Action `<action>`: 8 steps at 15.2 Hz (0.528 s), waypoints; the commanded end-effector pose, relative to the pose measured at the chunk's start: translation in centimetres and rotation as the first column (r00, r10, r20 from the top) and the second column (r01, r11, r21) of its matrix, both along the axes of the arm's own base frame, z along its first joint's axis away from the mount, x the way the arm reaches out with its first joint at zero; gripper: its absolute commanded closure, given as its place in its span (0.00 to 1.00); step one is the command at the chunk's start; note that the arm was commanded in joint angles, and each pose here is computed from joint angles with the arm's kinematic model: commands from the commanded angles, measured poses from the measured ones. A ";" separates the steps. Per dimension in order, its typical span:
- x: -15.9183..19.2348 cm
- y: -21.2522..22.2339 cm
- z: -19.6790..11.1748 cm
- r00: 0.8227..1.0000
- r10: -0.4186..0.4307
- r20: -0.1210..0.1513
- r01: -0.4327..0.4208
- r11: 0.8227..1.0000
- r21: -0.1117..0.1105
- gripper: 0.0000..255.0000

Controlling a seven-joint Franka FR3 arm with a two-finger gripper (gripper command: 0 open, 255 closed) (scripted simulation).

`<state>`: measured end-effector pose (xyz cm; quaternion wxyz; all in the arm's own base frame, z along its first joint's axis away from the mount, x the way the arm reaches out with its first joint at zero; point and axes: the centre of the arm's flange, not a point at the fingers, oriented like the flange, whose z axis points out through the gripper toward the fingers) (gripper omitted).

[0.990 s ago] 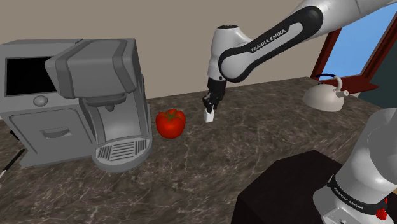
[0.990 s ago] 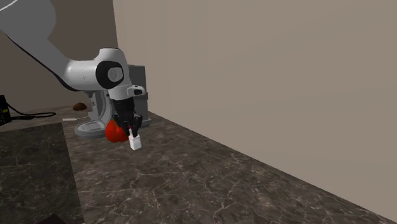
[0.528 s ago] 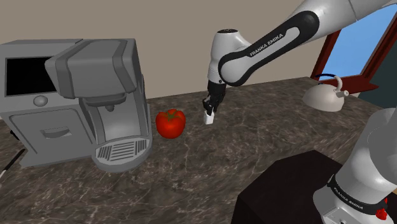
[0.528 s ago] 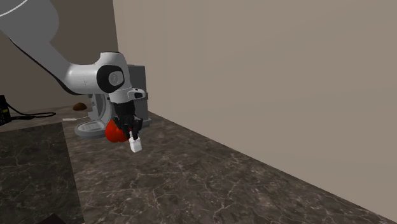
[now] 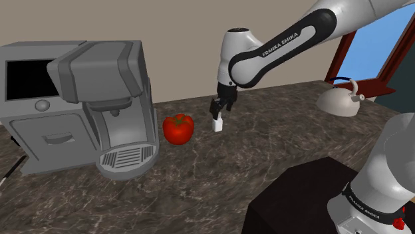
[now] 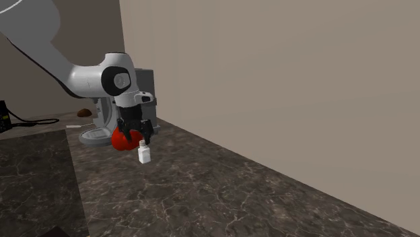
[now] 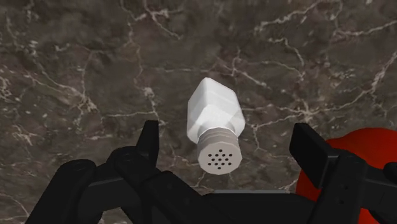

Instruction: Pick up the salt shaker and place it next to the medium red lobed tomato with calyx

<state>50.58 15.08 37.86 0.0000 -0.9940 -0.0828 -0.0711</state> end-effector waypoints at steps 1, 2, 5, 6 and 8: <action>-0.2 -0.1 1.9 1.000 0.000 0.000 0.000 1.000 0.000 0.00; -0.4 -0.1 3.2 1.000 0.000 0.000 0.000 1.000 0.000 0.00; -0.6 -0.1 4.2 1.000 0.000 0.000 0.000 1.000 0.000 0.00; -0.6 -0.1 4.2 1.000 0.000 0.000 0.000 1.000 0.000 0.00; -0.6 -0.1 4.2 1.000 0.000 0.000 0.000 1.000 0.000 0.00</action>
